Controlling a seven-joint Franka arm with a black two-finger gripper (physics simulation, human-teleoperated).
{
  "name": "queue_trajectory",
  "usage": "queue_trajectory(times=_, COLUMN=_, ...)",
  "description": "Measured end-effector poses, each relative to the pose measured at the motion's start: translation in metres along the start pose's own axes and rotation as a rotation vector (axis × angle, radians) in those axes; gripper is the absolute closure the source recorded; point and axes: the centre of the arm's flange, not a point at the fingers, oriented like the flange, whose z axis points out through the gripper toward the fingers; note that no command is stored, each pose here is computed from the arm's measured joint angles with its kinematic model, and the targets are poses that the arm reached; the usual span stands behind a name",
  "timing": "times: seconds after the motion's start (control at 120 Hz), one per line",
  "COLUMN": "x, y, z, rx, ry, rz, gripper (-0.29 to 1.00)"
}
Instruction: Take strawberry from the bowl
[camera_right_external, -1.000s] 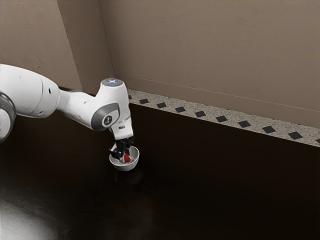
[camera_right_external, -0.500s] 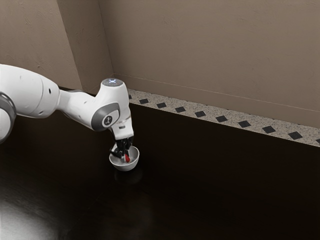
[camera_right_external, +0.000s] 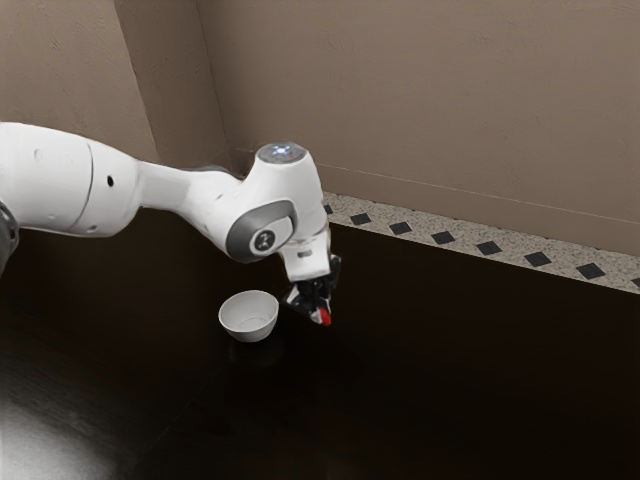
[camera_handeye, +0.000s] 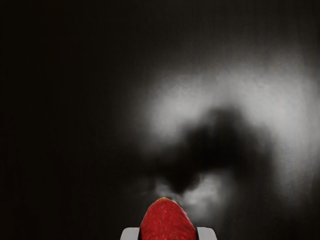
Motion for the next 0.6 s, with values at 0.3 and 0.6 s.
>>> queue_trajectory(times=0.3, x=0.04, y=0.002, z=0.01, rx=-0.014, ry=0.026, rz=0.023, gripper=0.39)
queue_trajectory(times=0.6, x=-0.057, y=0.024, z=-0.23, rx=0.089, ry=-0.035, rz=-0.387, gripper=0.09)
